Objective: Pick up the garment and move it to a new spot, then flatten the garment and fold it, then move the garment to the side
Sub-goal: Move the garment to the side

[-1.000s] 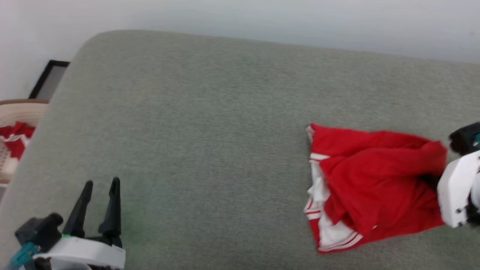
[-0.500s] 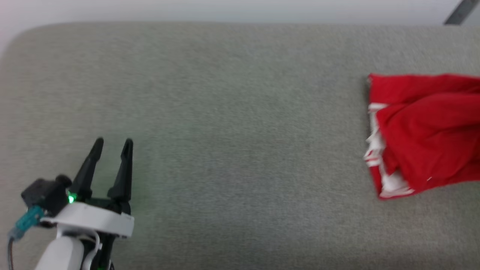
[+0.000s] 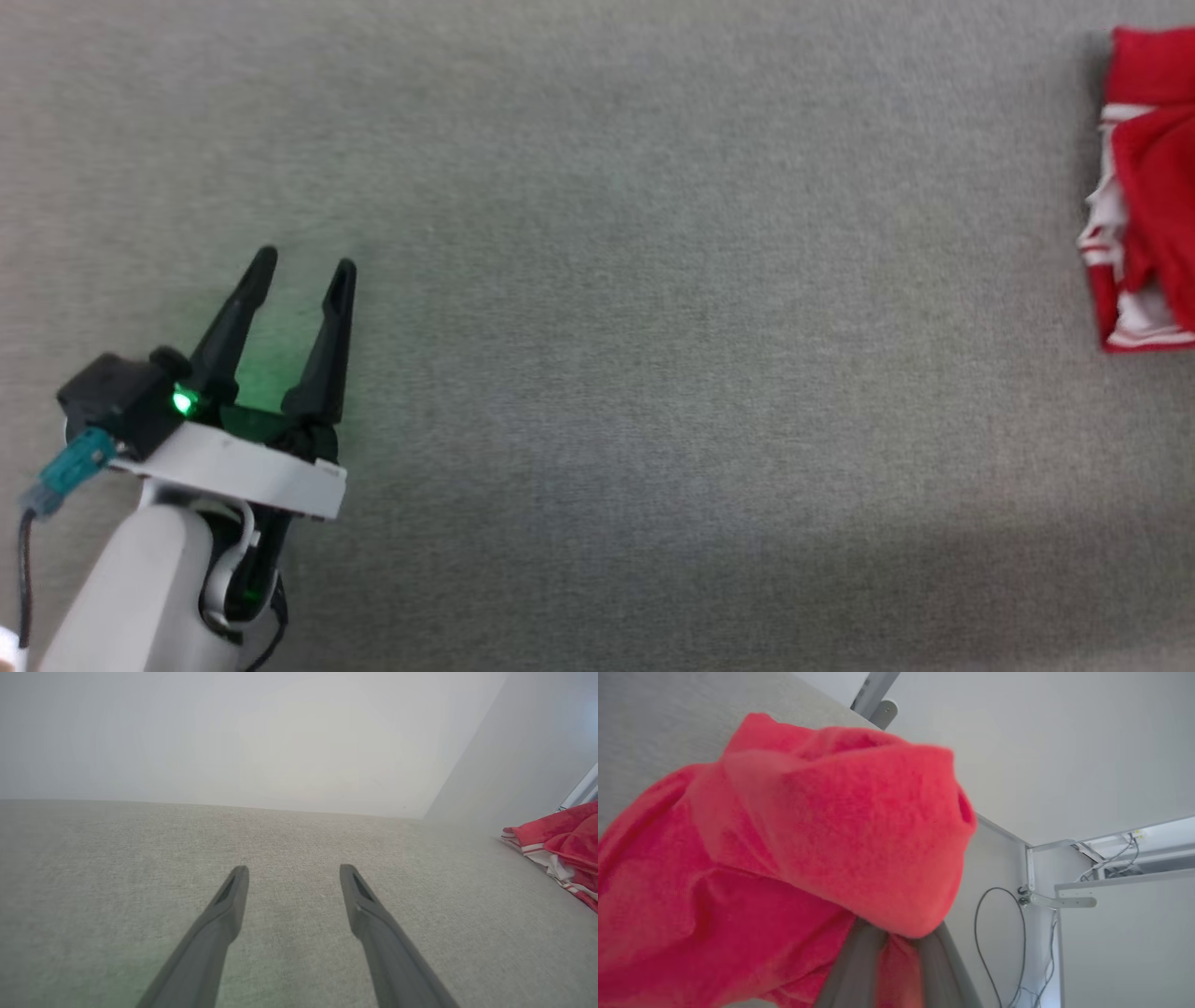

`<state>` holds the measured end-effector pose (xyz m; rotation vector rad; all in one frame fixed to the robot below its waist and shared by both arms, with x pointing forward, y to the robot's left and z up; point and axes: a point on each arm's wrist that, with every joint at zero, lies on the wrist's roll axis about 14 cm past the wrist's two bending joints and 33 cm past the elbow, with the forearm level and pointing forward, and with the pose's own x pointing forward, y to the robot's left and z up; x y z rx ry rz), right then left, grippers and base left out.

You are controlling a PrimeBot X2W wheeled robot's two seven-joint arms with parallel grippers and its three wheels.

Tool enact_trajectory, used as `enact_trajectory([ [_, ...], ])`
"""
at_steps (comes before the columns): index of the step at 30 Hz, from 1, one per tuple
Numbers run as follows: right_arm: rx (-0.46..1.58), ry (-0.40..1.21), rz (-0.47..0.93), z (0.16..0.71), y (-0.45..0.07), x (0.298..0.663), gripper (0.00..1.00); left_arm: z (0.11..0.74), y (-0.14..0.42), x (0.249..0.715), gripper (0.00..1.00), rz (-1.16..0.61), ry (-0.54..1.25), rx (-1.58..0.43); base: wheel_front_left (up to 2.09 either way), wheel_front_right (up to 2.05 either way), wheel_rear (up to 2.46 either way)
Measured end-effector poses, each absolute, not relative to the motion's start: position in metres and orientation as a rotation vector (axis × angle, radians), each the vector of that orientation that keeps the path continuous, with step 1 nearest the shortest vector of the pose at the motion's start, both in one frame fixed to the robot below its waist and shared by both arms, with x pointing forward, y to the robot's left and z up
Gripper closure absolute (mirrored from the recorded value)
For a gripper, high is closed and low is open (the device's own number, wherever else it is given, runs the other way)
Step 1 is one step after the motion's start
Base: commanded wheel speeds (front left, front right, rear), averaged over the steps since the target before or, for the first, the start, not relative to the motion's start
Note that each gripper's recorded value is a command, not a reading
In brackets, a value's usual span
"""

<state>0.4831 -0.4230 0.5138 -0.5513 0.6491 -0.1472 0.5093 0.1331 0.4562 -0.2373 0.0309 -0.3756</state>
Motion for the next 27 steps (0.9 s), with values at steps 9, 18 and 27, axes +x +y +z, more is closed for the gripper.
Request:
enact_trajectory([
  [9,-0.689,0.722,-0.221,0.499,-0.465,0.481,1.00,0.429,0.109,0.525,0.00,-0.437,0.077,-0.263,0.00,0.00,0.00],
  [18,-0.687,0.767,-0.218,0.458,-0.466,0.491,1.00,0.421,0.114,0.527,0.00,-0.428,0.095,-0.264,0.00,0.00,0.00],
  [27,-0.607,0.765,-0.245,0.430,-0.460,0.500,0.67,0.419,0.130,0.524,0.00,-0.386,0.102,-0.260,0.00,0.00,0.00],
])
